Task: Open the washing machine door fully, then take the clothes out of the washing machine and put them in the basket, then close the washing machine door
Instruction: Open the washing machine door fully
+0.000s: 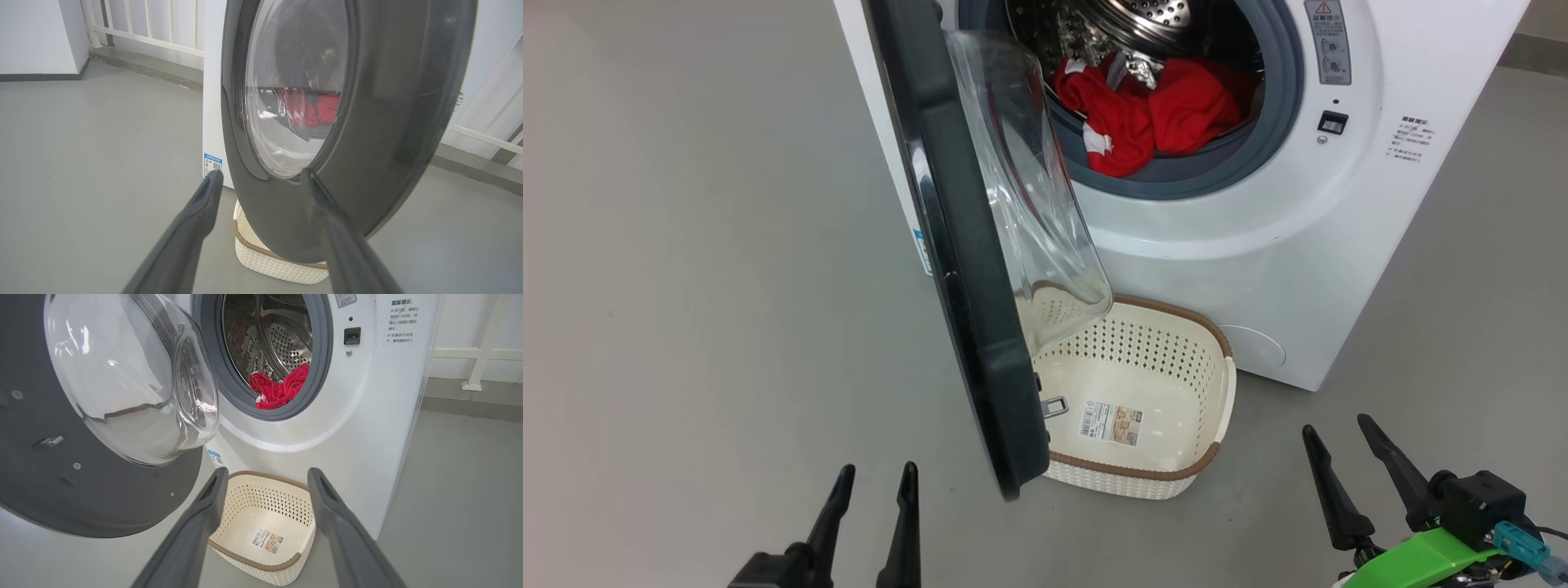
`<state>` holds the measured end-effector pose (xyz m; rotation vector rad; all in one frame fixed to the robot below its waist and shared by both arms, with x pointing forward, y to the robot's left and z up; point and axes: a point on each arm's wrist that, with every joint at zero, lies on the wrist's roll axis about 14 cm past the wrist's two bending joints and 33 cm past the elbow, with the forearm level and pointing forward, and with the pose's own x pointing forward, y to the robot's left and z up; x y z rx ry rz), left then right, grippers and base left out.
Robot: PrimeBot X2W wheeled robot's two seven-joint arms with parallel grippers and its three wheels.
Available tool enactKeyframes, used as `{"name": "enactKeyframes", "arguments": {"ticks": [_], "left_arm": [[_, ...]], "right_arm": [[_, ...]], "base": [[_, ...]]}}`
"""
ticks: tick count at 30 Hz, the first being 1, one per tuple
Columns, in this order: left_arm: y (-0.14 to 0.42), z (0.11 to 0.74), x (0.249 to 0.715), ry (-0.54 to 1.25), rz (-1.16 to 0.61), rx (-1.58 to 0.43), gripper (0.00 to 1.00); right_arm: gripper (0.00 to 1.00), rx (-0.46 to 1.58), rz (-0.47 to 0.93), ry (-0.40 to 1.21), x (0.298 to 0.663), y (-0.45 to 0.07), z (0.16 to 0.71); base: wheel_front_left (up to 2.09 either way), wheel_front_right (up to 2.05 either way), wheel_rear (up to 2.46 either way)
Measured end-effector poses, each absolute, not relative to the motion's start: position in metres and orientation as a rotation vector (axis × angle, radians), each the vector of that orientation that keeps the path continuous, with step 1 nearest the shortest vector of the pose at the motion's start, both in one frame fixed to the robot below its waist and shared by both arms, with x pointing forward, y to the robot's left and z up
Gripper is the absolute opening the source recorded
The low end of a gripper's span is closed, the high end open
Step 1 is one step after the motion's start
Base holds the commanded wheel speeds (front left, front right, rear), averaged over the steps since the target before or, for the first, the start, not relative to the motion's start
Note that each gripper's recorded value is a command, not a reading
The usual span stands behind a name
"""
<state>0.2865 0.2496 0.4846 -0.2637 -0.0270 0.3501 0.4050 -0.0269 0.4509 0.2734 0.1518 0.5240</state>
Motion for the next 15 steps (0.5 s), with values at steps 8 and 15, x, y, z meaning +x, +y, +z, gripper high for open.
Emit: {"name": "enactKeyframes", "arguments": {"ticks": [8,15], "left_arm": [[0.249,0.484,0.287,-0.025,0.348,-0.264,0.00],[0.260,0.517,0.295,-0.131,0.361,-0.253,0.00]], "right_arm": [[1.00,0.270,0.522,0.151,0.405,-0.028,0.451],[1.00,0.254,0.538,0.150,0.404,-0.024,0.450]], "base": [[0.00,0.00,0.00],[0.00,0.00,0.00]]}}
